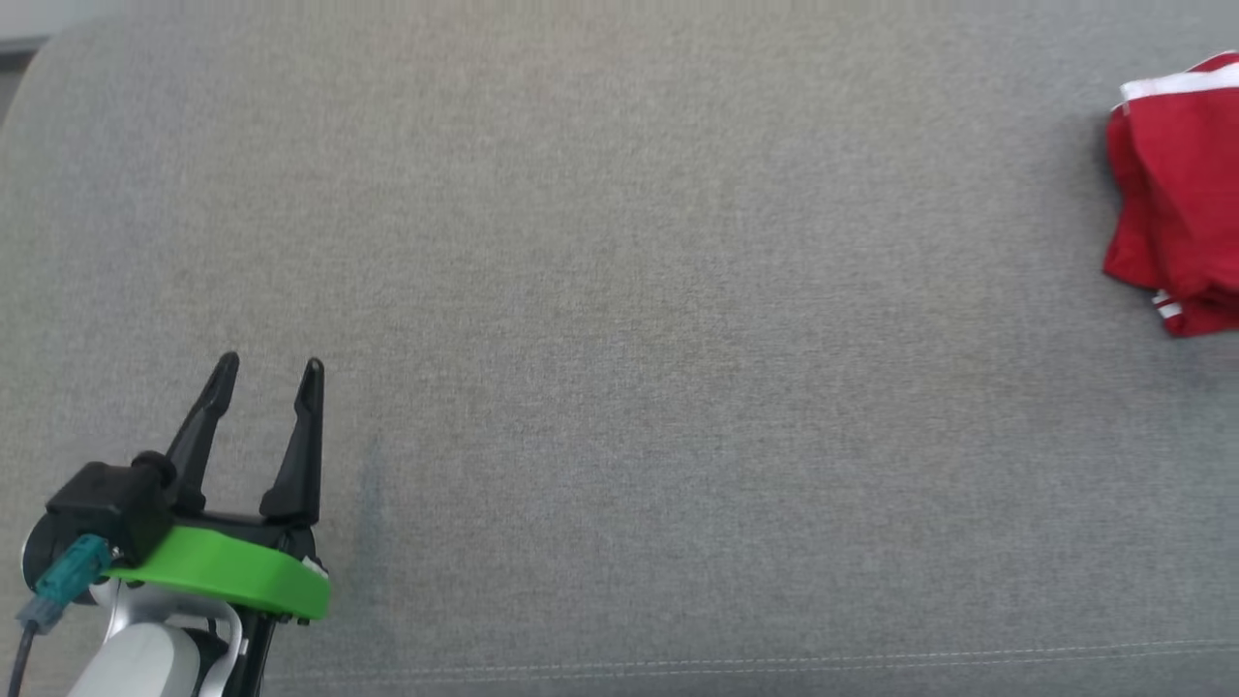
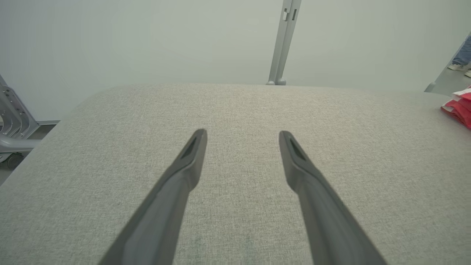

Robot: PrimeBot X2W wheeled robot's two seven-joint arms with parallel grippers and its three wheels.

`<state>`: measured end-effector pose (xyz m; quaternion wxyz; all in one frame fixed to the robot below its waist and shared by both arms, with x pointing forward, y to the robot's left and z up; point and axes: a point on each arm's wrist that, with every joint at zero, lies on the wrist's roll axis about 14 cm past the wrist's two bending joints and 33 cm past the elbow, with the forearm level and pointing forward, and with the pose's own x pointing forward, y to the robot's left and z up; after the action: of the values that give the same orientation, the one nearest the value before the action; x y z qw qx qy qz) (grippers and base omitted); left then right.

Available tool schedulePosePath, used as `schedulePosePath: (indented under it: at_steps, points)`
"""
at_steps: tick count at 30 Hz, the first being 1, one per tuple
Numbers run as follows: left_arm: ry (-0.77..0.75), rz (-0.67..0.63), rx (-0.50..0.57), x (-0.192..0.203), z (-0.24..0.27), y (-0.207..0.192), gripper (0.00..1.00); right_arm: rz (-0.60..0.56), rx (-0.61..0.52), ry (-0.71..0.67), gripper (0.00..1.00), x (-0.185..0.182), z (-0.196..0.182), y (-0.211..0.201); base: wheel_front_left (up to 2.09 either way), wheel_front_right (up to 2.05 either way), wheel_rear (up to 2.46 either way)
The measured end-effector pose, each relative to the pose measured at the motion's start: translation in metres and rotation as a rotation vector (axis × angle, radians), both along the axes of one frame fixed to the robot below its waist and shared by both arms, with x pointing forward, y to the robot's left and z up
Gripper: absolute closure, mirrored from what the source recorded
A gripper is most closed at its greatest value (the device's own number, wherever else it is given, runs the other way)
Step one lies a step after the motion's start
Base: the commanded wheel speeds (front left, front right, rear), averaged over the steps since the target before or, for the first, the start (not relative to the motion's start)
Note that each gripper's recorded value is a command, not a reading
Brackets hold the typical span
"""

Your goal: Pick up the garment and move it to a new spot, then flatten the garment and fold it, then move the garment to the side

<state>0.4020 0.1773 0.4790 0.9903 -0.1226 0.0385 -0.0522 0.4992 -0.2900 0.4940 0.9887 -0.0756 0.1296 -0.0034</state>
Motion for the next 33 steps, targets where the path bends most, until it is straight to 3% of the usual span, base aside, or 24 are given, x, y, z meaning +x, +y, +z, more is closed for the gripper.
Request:
schedulePosePath:
  at_steps: [9,19,30,31,33]
  points:
    - [0.001,-0.017,0.038,-0.025,0.001,-0.004,0.0,0.102,0.097,-0.162,0.0,-0.064,0.008,0.063,0.0,0.0,0.0]
    - [0.024,0.013,0.12,-0.059,-0.008,0.011,0.0,0.071,0.155,-0.132,0.0,-0.142,-0.027,0.079,0.0,0.0,0.0]
    - [0.025,0.069,0.114,-0.077,-0.01,0.021,0.0,0.087,0.088,-0.194,0.0,-0.149,-0.016,0.087,0.0,0.0,0.0]
    - [0.023,0.065,0.11,-0.078,-0.009,0.019,1.0,0.085,0.094,-0.198,1.0,-0.148,-0.015,0.088,0.0,0.0,0.0]
    - [0.042,0.059,0.097,-0.082,-0.015,0.013,1.0,0.086,0.106,-0.184,1.0,-0.149,-0.02,0.094,0.0,0.0,0.0]
